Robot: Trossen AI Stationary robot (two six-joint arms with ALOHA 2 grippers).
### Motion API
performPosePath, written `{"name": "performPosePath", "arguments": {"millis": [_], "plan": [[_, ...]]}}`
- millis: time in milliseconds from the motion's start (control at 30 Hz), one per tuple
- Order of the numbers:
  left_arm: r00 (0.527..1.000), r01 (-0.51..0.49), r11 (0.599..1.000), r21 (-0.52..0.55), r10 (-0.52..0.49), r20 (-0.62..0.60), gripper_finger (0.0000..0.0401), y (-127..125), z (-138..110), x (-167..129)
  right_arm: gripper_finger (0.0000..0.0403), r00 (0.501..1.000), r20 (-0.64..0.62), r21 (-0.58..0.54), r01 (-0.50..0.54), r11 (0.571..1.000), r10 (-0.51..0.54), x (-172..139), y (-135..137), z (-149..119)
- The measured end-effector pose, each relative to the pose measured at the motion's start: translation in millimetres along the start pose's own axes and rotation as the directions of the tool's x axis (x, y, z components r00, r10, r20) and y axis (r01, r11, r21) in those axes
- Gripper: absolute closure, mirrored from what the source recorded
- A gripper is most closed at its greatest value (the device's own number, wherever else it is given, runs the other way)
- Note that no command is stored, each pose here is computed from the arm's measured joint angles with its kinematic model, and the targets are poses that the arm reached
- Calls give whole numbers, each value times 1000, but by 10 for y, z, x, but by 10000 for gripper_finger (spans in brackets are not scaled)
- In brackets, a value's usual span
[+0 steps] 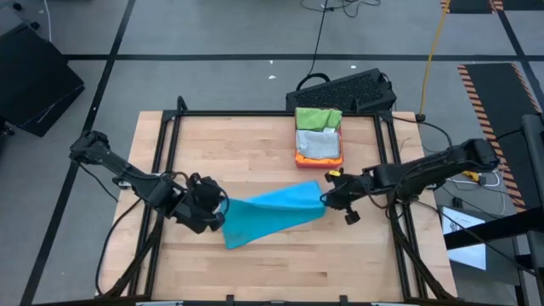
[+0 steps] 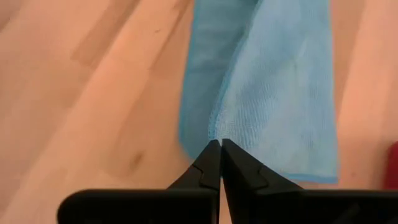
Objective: Fold microfiber towels
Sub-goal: Fold the blue microfiber cloth
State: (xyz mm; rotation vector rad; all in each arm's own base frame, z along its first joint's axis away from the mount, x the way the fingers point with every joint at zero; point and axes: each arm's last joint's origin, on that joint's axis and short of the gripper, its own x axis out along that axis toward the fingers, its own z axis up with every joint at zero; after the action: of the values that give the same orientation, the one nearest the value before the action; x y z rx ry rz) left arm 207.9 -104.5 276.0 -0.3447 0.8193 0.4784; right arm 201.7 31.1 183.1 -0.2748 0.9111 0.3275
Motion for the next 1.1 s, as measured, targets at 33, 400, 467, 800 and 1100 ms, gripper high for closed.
{"name": "performPosePath", "arguments": {"millis": [33,400,467,800,1100], "plan": [[999,33,999,7,-33,-12,394,-25,0,-4,402,1000,-6,14,-16,1000,16,-21,-2,-16],[995,71,995,69,-66,-69,394,-226,-126,136,402,995,4,73,-96,993,96,133,-38,-3],[993,71,994,82,-63,-96,397,-255,-157,178,402,994,-20,95,-103,990,106,170,-30,-20],[987,52,984,171,-25,-157,398,-387,-347,308,403,996,-39,121,-73,990,78,191,-54,-36],[989,-69,989,134,85,-120,398,-308,-370,321,403,999,-32,167,-21,986,27,185,-141,-43]]}}
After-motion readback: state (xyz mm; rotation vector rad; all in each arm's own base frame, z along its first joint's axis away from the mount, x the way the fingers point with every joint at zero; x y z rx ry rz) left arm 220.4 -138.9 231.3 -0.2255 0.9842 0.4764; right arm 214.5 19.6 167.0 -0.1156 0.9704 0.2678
